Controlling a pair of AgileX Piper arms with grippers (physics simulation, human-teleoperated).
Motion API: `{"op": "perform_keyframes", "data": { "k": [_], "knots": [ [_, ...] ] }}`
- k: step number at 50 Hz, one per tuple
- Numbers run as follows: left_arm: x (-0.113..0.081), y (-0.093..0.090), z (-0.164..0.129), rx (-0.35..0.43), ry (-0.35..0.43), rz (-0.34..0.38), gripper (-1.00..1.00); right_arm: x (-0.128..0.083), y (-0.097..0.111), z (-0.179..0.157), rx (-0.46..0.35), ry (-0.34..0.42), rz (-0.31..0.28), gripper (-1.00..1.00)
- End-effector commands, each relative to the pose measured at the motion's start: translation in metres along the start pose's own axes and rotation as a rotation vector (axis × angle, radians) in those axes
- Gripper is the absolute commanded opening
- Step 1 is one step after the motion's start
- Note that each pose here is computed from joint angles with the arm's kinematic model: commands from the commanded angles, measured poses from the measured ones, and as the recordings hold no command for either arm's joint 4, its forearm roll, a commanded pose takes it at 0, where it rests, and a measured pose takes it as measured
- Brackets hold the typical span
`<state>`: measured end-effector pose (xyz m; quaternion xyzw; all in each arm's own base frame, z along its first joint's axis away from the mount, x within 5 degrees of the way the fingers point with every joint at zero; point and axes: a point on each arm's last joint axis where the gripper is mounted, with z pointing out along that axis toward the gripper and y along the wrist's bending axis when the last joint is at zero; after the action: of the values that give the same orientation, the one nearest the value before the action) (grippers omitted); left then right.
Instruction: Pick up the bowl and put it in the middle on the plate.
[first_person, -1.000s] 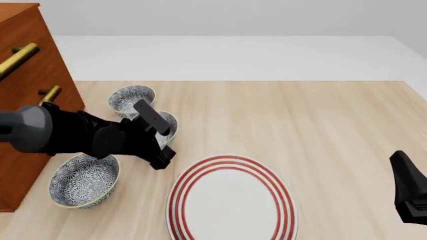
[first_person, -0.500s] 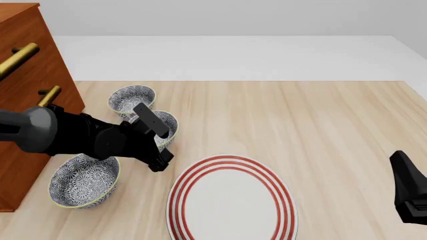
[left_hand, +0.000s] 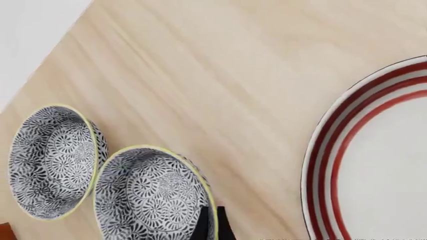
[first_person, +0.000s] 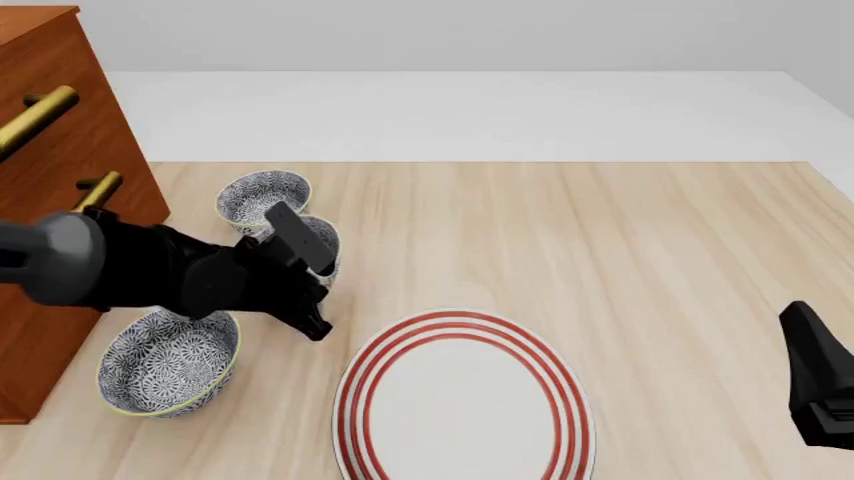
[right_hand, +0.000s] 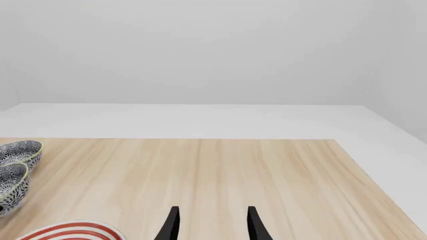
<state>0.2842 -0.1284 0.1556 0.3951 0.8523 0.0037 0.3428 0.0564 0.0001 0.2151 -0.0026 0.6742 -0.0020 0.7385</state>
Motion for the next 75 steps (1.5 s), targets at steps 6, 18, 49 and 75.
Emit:
{"op": "perform_keyframes", "data": {
  "k": [6,18,49,75],
  "knots": [
    [-0.004,-0.004,-0.009,0.004,-0.019,-0.017,-1.0,0.0,0.0,0.0,0.0,0.0,-0.001,1.0],
    [-0.009,-0.009,-0.024,0.009,-0.045,-0.01,-1.0,0.0,0.0,0.0,0.0,0.0,0.0,1.0],
    [-0.039,-0.033,-0.069,0.063,-0.132,0.06,-1.0,0.0,0.0,0.0,0.0,0.0,0.0,1.0],
    [-0.057,-0.076,-0.105,0.175,-0.189,0.186,-1.0,0.0,0.0,0.0,0.0,0.0,0.0,1.0]
  ]
}}
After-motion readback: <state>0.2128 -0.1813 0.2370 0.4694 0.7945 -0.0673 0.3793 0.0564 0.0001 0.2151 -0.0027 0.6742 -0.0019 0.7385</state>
